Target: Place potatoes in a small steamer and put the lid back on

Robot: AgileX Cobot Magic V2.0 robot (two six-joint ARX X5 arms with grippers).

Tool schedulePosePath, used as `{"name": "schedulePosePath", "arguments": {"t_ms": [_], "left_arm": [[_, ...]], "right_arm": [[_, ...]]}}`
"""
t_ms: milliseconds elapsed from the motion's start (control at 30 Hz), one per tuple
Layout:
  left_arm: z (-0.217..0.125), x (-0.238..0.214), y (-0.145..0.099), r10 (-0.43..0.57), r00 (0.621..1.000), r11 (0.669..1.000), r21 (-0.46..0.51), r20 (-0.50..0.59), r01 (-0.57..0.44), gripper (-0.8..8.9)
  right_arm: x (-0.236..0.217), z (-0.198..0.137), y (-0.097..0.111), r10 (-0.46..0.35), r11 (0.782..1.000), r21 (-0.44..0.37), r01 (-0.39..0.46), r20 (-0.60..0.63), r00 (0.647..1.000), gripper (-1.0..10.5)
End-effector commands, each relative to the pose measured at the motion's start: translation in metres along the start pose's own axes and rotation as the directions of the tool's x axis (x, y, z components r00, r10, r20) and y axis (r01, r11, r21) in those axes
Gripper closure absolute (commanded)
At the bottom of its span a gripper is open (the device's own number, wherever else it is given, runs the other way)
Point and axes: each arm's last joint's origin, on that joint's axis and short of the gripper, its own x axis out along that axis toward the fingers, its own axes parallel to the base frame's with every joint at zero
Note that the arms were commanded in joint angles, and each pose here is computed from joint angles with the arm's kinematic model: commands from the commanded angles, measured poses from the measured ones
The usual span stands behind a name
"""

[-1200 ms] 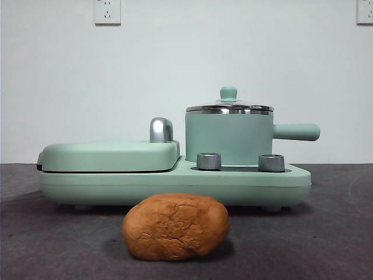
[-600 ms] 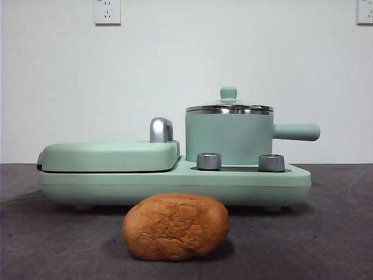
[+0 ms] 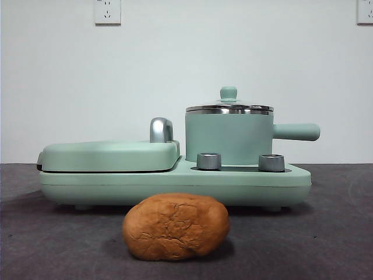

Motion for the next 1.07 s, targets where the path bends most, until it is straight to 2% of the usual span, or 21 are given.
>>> {"name": "schedulePosePath", "arguments": {"t_ms": [33,233,767,1067], "left_arm": [[0.008,0.018,0.005,0.007,0.999,1.0,-0.006,0.05,-0.006,5.06],[0.004,0.065,0.008,-0.024,0.996,0.999,-0.027,0.089,0.026,5.07],[0.003,0.202,0.011,-0.144,0.99,0.988,-0.06,-0.005,0.143,5.07],[-0.002,0.256,0.003,-0.197,0.98,0.979,-0.06,-0.02,0.195,5.06]], "right_arm": [[-0.002,0.006,0.0,-0.007,1.0,0.011,0.006,0.019,1.0,6.3],[-0.002,0.006,-0.001,-0.025,1.0,0.011,0.025,0.014,1.0,6.3],[-0.002,0.006,-0.001,-0.028,1.0,0.011,0.028,0.013,1.0,6.3],[-0.002,0.006,-0.001,-0.028,1.0,0.011,0.028,0.013,1.0,6.3]]}}
